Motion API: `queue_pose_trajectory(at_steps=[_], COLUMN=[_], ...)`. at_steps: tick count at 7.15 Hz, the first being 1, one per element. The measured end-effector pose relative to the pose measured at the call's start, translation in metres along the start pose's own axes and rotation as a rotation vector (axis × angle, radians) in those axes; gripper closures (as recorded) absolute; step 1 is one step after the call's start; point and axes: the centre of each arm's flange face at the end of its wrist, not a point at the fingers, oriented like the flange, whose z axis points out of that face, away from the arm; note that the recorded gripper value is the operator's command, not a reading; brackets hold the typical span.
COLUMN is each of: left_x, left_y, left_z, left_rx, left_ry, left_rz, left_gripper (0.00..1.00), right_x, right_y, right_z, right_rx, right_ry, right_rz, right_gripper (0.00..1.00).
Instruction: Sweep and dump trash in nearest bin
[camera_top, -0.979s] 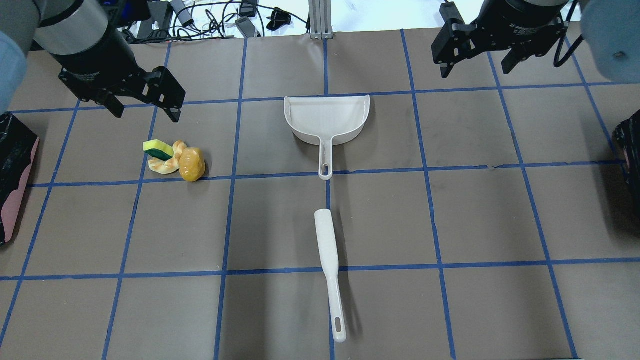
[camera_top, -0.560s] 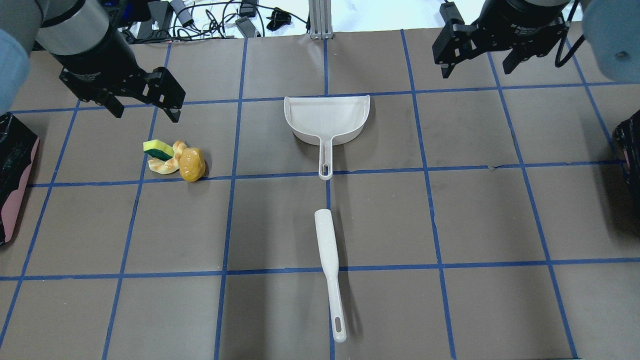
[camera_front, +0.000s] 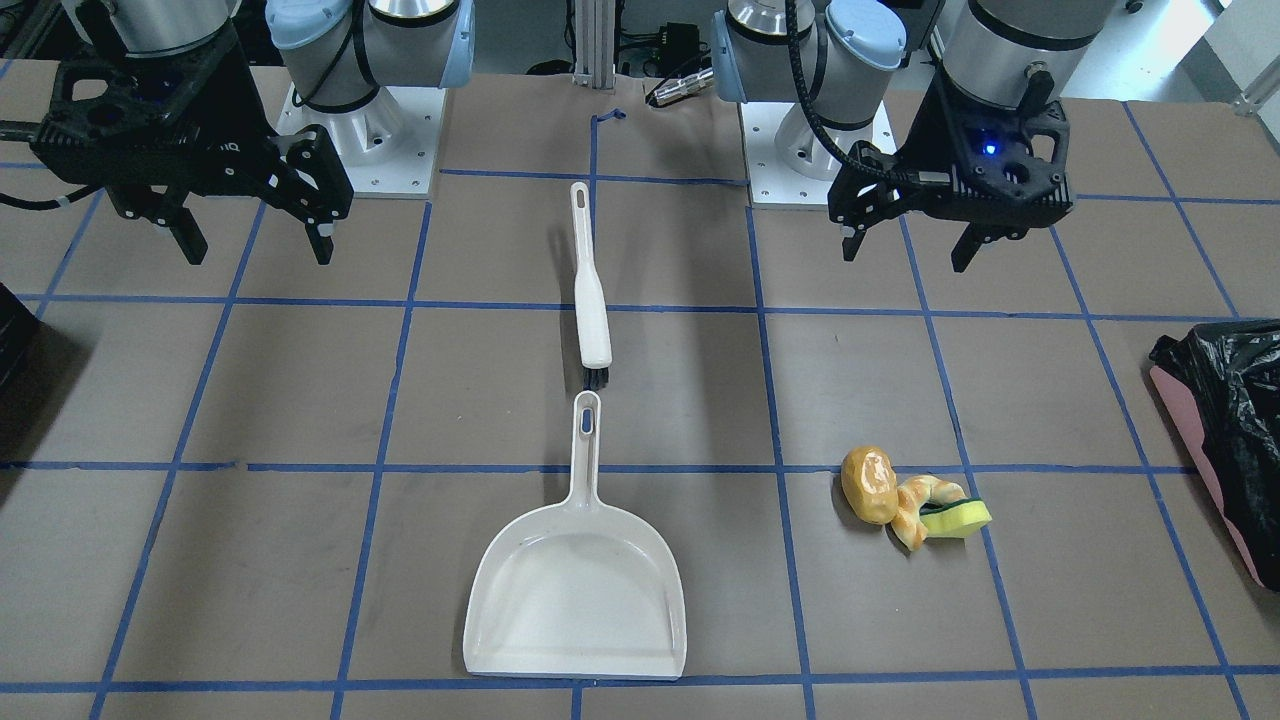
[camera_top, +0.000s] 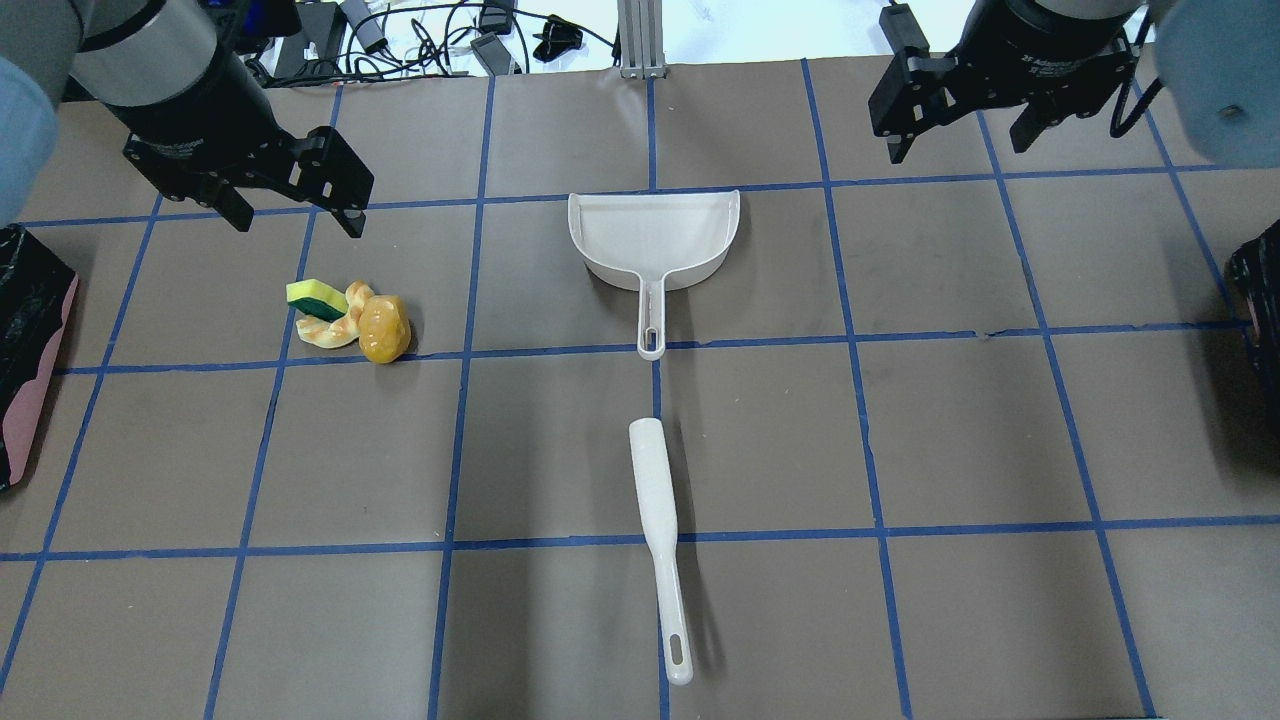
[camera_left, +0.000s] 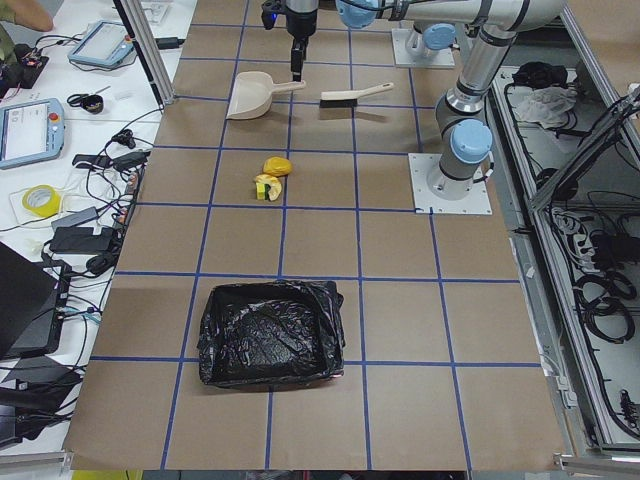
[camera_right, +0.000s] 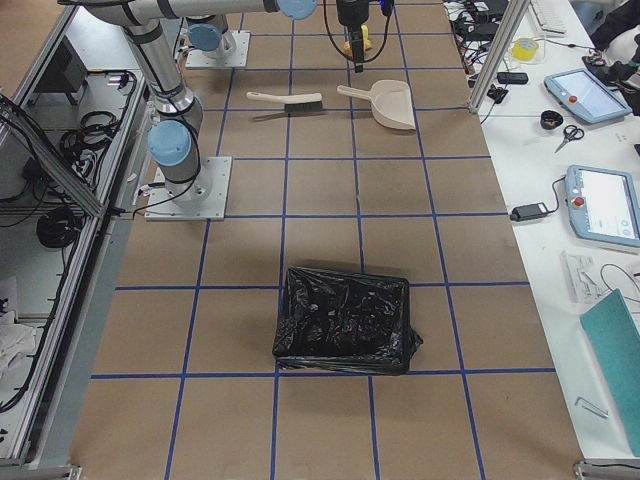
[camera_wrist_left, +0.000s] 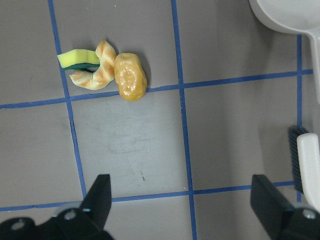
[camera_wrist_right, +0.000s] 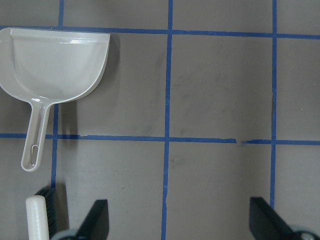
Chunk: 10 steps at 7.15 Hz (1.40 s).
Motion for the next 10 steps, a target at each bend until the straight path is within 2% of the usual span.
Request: queue_pose_trajectory(at_steps=[5,8,10], left_x=[-0.004,-0.010,-0.018], left_y=[0.000,-0.011,-0.041], left_z=[0.004,0.013,0.036], left_rx=[0.003,0.017,0.037], left_ry=[0.003,0.004,-0.003], left_rz=[-0.077,-0.082,-0.091], left_gripper=[0.00,0.00,0.00], right_x=[-0.001,-0.006,-0.016], right_y=[0.001,0.017,0.038], right_z=[0.003,0.030,0.053], right_rx=[-0.008,-0.072,-0.124], right_ry=[-0.003,-0.012,-0.029], right_rz=[-0.014,-0.017,-0.022], right_gripper=[0.00,0.00,0.00])
